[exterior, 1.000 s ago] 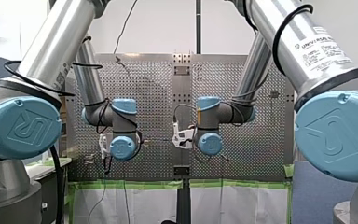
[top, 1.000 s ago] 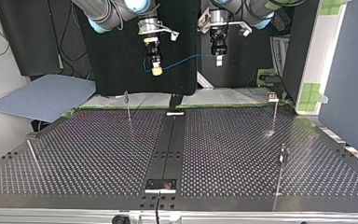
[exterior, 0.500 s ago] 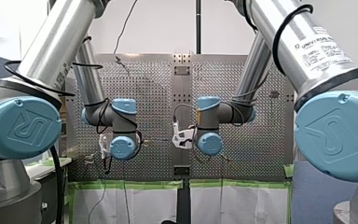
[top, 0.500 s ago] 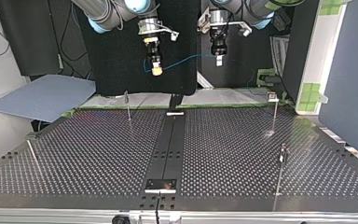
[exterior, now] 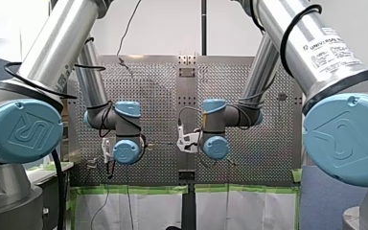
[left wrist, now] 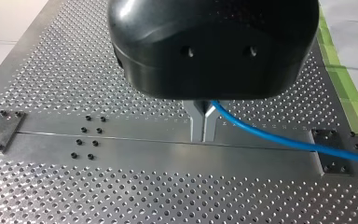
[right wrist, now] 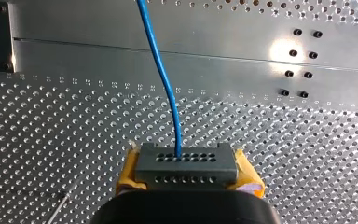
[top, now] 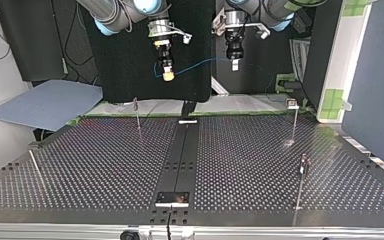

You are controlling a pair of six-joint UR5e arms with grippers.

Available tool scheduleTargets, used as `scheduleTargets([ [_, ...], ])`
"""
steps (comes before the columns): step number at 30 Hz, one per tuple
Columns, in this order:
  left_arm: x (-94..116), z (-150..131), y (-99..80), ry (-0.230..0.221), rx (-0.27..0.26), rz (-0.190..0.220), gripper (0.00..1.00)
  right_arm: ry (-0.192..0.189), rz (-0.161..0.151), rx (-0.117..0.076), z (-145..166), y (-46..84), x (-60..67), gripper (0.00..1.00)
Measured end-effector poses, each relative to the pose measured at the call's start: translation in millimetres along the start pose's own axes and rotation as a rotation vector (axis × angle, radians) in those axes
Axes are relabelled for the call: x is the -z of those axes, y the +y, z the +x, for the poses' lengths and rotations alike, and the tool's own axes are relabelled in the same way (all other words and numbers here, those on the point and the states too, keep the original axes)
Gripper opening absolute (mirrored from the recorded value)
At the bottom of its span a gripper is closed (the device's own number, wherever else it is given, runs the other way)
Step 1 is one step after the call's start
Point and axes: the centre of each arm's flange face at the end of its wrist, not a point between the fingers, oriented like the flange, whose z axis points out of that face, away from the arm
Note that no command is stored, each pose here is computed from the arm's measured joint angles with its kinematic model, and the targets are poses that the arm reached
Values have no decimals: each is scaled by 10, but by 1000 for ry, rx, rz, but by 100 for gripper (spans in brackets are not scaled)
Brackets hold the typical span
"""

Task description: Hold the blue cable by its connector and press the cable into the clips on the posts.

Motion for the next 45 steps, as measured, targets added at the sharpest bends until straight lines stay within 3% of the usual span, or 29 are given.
scheduleTargets([
  [10, -6, -2, 0, -1, 2, -2, 0, 0, 0, 0, 0, -1, 0, 0],
  [13, -8, -3, 2, -1, 2, -4, 0, -11, 5, 3, -32, -54, 4, 0],
  [19, -10, -3, 3, -2, 2, -4, 0, -94, 45, 28, -303, -239, 148, 0],
  [29, -10, -3, 3, -2, 2, -4, 0, -207, 61, 63, -845, -269, 320, 0],
  [33, -5, -1, 3, 0, 2, -3, 0, -218, 63, 66, -902, -270, 339, 0],
  [45, 280, 115, 125, 59, -29, 18, 0, -220, 63, 67, -914, -269, 343, 0],
])
